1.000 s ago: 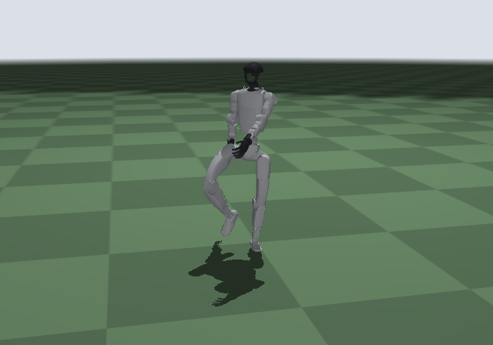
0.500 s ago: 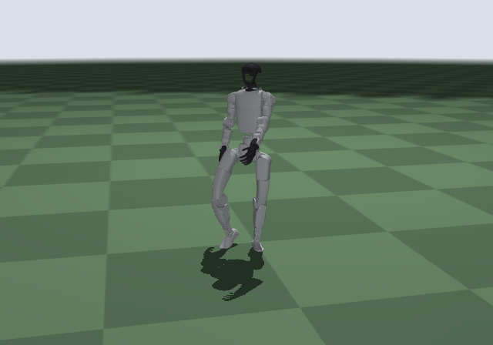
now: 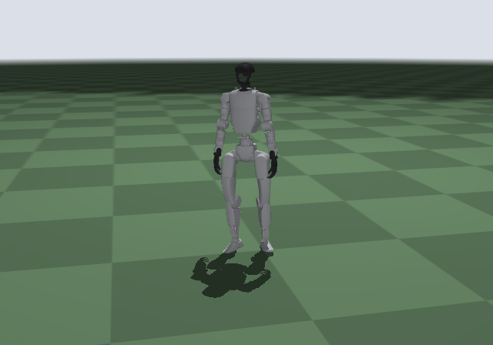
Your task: In place motions
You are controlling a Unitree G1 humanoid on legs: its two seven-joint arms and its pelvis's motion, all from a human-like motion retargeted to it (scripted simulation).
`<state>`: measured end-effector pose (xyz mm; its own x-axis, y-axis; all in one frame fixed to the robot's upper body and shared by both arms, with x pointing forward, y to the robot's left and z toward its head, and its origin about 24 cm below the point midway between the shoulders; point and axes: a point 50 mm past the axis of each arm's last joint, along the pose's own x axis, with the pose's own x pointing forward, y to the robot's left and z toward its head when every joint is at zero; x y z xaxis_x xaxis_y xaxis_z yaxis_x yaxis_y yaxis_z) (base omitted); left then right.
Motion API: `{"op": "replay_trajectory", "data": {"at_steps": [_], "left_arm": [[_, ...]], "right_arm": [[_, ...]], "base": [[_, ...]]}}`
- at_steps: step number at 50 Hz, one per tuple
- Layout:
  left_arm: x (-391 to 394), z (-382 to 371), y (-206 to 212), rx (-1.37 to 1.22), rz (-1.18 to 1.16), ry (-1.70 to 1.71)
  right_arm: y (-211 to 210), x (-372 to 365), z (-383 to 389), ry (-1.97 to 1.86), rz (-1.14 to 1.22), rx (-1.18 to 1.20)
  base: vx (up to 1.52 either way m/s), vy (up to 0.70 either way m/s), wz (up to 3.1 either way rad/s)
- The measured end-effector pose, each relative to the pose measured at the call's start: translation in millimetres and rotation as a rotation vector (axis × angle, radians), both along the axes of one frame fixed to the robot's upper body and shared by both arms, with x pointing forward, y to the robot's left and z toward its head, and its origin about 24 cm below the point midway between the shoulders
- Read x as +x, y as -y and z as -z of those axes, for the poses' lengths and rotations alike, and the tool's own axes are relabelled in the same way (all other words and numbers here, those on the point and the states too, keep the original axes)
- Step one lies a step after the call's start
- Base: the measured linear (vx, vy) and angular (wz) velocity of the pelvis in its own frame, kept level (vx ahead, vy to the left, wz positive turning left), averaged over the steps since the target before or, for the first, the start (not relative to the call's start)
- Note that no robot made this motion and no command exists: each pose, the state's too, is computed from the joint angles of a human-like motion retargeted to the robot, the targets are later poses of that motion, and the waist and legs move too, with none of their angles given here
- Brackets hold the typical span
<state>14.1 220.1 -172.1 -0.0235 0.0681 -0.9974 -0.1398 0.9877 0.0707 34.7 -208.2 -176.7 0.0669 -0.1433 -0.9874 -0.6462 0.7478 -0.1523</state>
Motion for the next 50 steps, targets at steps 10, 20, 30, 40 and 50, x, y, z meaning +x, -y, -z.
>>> {"op": "replay_trajectory", "data": {"at_steps": [10, 20, 30, 40, 50], "left_arm": [[-45, 2, 20, -0.07, -0.07, -0.098], [-53, 1, 22, -0.082, -0.031, -0.127], [-35, 2, 17, -0.054, -0.053, -0.084], [-21, 4, 22, -0.067, -0.023, -0.035], [-23, 4, 19, -0.069, 0.035, -0.05]], "right_arm": [[-3, -59, -1, -0.238, 0.074, -0.014], [-5, -46, 1, -0.177, 0.041, 0.013], [-12, -30, 3, -0.131, 0.052, 0.061], [-13, -26, 3, -0.124, 0.031, 0.062], [-10, -26, 3, -0.12, 0.018, 0.049]], "base": [[0.01, -0.07, 0.1], [0.0, 0.0, 0.04], [0.0, 0.0, 0.0], [0.0, 0.05, 0.01], [0.0, 0.0, 0.0]]}}
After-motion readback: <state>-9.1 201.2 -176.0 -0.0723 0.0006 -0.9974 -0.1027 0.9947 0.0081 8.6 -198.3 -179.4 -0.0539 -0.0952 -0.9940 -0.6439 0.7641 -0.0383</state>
